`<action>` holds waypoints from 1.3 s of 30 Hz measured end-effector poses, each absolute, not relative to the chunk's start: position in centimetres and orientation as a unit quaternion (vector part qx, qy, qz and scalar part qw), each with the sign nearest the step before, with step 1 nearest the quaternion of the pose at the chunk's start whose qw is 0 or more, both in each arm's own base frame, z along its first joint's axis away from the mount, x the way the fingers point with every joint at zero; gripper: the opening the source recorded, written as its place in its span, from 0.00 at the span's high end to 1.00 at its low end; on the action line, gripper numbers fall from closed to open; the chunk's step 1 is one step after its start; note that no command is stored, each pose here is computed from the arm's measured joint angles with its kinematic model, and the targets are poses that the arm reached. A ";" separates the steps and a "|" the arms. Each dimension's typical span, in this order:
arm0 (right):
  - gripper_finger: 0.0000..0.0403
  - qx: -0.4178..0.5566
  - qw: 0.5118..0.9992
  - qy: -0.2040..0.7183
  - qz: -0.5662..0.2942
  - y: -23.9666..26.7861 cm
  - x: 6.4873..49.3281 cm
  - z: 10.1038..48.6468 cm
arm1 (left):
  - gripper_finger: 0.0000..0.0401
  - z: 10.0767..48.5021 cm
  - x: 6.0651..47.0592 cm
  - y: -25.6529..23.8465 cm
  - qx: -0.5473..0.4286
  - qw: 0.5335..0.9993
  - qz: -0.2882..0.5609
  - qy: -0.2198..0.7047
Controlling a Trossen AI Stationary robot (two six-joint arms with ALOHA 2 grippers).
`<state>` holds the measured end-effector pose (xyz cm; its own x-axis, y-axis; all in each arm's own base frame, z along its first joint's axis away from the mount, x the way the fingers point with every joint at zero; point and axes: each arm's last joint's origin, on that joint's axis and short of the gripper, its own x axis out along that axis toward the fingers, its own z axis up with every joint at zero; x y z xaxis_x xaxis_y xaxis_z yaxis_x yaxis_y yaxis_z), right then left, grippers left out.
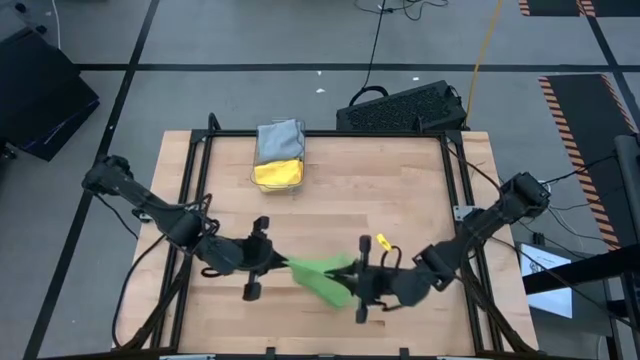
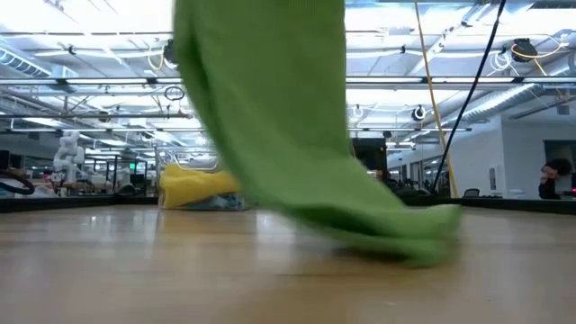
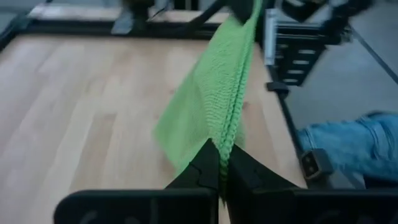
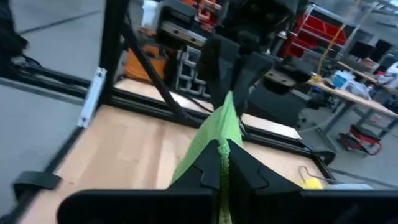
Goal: Fold microfiber towels
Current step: Fold the green towel on the table
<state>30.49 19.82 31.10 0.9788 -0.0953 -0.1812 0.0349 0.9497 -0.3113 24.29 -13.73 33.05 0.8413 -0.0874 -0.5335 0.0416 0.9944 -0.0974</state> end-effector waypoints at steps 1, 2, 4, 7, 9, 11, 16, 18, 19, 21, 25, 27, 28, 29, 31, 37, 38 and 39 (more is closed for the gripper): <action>1.00 -0.150 0.984 0.094 -0.028 20.2 30.3 31.3 | 0.98 33.7 24.4 -13.9 -0.031 0.960 -0.049 0.273; 1.00 -0.152 0.984 0.091 -0.023 20.5 30.1 31.5 | 0.98 34.2 24.5 -14.0 -0.018 0.961 -0.062 0.268; 1.00 -0.199 0.976 0.088 -0.014 20.9 29.8 31.7 | 0.99 35.3 24.7 -14.0 0.012 0.964 -0.073 0.254; 1.00 -0.243 0.964 0.098 -0.043 20.5 29.8 31.2 | 0.99 35.9 25.3 -12.7 0.049 0.968 -0.044 0.242; 1.00 -0.253 0.959 0.112 -0.069 19.5 29.9 30.9 | 0.99 35.7 25.9 -11.1 0.066 0.966 -0.005 0.251; 1.00 -0.255 0.955 0.125 -0.087 18.0 30.2 30.6 | 0.99 35.4 26.4 -9.4 0.068 0.962 0.036 0.261; 1.00 -0.255 0.942 0.170 -0.139 13.2 30.0 28.3 | 0.98 32.8 27.5 -5.2 0.079 0.938 0.111 0.317; 1.00 -0.242 0.940 0.179 -0.163 11.0 29.7 27.7 | 0.99 32.1 27.7 -3.6 0.071 0.934 0.138 0.323; 1.00 -0.227 0.943 0.179 -0.168 10.1 29.4 27.6 | 0.99 31.8 27.8 -2.9 0.063 0.932 0.144 0.325; 1.00 -0.195 0.952 0.181 -0.152 8.5 28.9 27.0 | 0.99 30.9 28.0 -1.9 0.043 0.932 0.134 0.333; 1.00 -0.115 0.973 0.173 -0.103 6.6 28.0 24.9 | 0.98 29.1 28.1 -1.5 0.019 0.938 0.096 0.332; 1.00 -0.077 0.981 0.160 -0.080 6.2 27.8 23.8 | 0.99 28.0 28.0 -1.7 0.014 0.937 0.078 0.341; 1.00 -0.059 0.984 0.155 -0.066 6.1 27.7 23.3 | 0.99 27.6 27.9 -1.9 0.009 0.936 0.067 0.346; 1.00 -0.041 0.987 0.150 -0.051 6.1 27.7 22.7 | 0.99 27.1 27.8 -2.1 0.005 0.934 0.057 0.351; 1.00 -0.019 0.989 0.146 -0.018 6.2 27.7 21.6 | 0.97 25.9 27.4 -2.5 -0.006 0.930 0.040 0.365; 1.00 0.024 0.987 0.159 0.003 6.7 28.8 19.2 | 0.99 23.3 26.6 -4.1 -0.021 0.927 0.004 0.374; 1.00 0.032 0.987 0.160 0.002 6.8 29.0 18.7 | 0.99 22.9 26.5 -4.4 -0.022 0.926 0.004 0.376; 1.00 0.039 0.986 0.161 -0.002 6.8 29.3 18.3 | 0.98 22.6 26.4 -4.5 -0.023 0.926 0.008 0.377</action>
<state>29.26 6.80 18.28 0.9478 0.0087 -0.3186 0.0166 0.9969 0.0767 26.36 -4.51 22.59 0.7155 -0.0035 -0.6986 -0.0314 0.9988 -0.0372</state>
